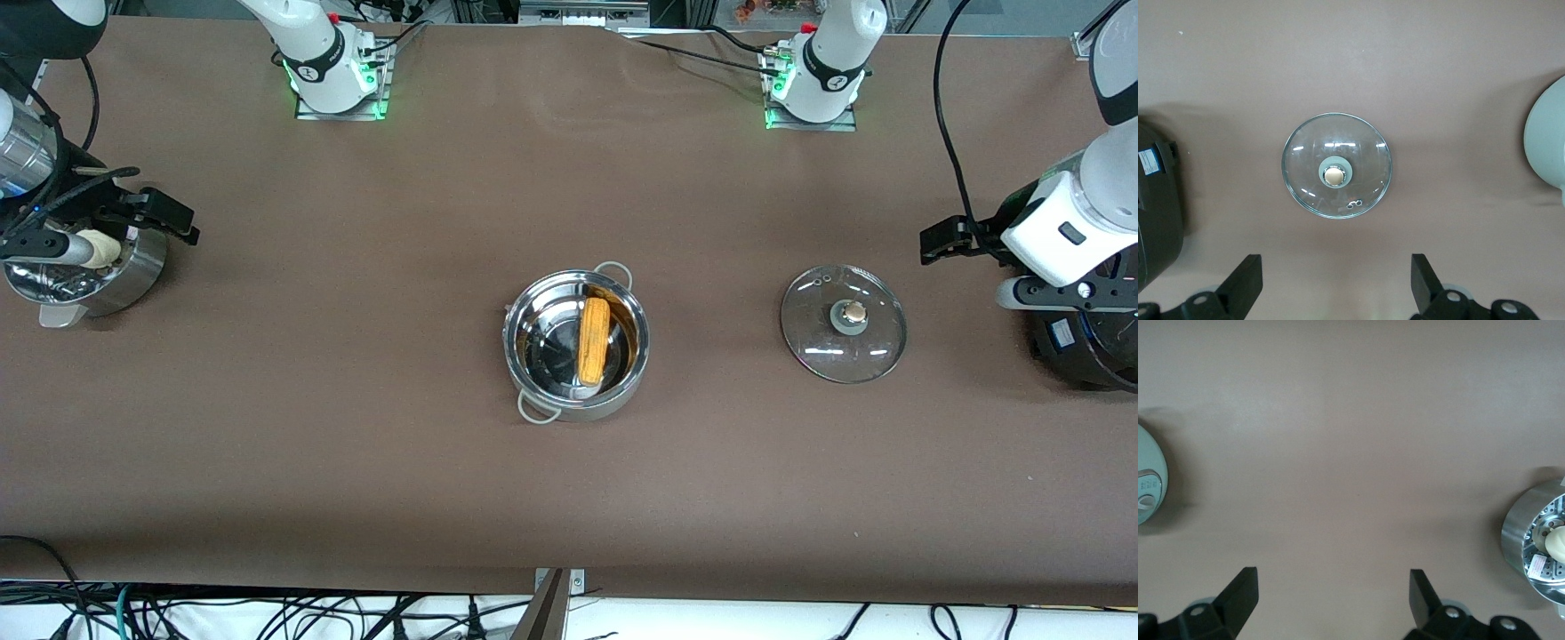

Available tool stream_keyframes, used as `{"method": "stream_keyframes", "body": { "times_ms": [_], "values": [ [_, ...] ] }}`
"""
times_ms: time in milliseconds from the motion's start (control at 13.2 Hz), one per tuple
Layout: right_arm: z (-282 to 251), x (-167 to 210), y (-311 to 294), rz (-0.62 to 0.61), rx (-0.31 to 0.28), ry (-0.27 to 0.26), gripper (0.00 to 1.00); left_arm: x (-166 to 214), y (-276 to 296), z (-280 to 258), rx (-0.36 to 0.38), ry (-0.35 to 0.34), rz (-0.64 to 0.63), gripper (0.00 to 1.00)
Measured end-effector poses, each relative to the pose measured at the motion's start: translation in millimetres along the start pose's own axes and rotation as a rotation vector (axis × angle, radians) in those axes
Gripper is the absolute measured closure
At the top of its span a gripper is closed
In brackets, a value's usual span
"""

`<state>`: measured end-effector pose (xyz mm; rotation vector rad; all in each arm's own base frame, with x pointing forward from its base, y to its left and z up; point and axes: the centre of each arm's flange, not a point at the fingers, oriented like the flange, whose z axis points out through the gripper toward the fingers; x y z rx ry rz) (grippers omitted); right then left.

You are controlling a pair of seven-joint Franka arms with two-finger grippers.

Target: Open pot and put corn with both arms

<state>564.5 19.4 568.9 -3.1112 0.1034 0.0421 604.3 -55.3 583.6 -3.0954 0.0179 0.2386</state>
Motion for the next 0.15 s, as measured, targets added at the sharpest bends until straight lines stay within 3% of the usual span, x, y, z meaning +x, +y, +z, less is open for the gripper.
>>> {"method": "stream_keyframes", "body": {
  "times_ms": [151],
  "values": [
    [2.1,0.0,3.4,0.006,-0.001,-0.004,0.00,-1.0,2.5,-1.9,0.001,0.000,-0.009,0.02]
  ]
}}
